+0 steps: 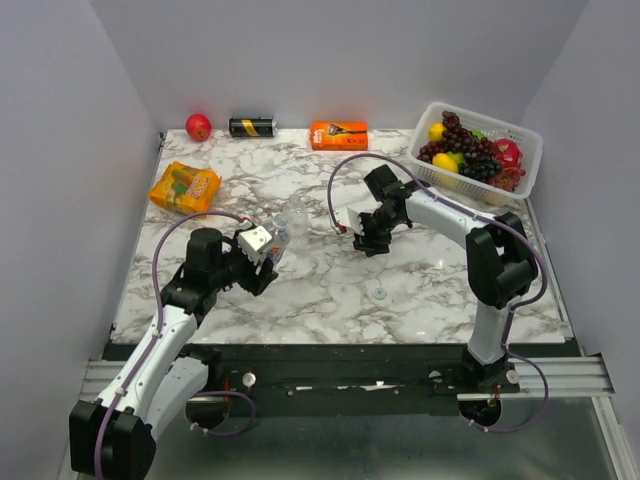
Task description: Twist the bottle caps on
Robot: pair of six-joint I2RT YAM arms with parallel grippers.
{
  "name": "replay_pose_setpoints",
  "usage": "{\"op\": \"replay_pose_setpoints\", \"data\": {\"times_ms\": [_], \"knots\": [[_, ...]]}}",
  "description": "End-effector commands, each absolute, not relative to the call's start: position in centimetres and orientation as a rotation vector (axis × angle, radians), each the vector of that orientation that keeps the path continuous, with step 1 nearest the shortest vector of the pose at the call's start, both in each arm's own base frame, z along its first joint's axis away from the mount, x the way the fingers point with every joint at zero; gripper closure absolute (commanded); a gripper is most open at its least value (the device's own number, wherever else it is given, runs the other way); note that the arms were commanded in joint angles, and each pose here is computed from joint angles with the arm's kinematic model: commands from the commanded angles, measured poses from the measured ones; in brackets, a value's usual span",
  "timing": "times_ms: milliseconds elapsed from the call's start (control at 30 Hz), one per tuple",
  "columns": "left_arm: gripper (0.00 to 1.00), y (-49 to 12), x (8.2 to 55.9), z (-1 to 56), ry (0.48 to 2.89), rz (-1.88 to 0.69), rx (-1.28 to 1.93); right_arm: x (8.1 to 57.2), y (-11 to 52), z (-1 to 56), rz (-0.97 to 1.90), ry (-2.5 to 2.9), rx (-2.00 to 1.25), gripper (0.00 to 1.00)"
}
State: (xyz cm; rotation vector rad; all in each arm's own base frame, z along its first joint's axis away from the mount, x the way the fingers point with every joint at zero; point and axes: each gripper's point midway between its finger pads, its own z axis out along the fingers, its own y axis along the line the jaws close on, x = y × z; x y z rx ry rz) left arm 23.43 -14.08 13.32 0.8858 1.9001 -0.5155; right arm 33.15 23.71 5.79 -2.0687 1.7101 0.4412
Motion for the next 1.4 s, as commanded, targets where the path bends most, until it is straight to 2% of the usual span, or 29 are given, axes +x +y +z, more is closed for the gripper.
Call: {"op": "replay_pose_setpoints", "data": {"times_ms": [0, 1033, 1367], "knots": [[1.0, -14.2, 22.9, 14.4, 1.883, -0.551, 0.874, 34.7, 24.1, 5.8, 0.427, 1.676, -2.073, 0.39], [1.0, -13.9, 22.9, 14.3, 1.877, -0.58, 0.831, 35.6, 23.5, 2.6, 0.427, 1.848, -2.032, 0.43], [1.0, -13.9, 22.9, 14.3, 1.876, -0.586, 0.833, 35.4, 23.4, 2.5, 0.43, 1.853, -2.035, 0.56]]}}
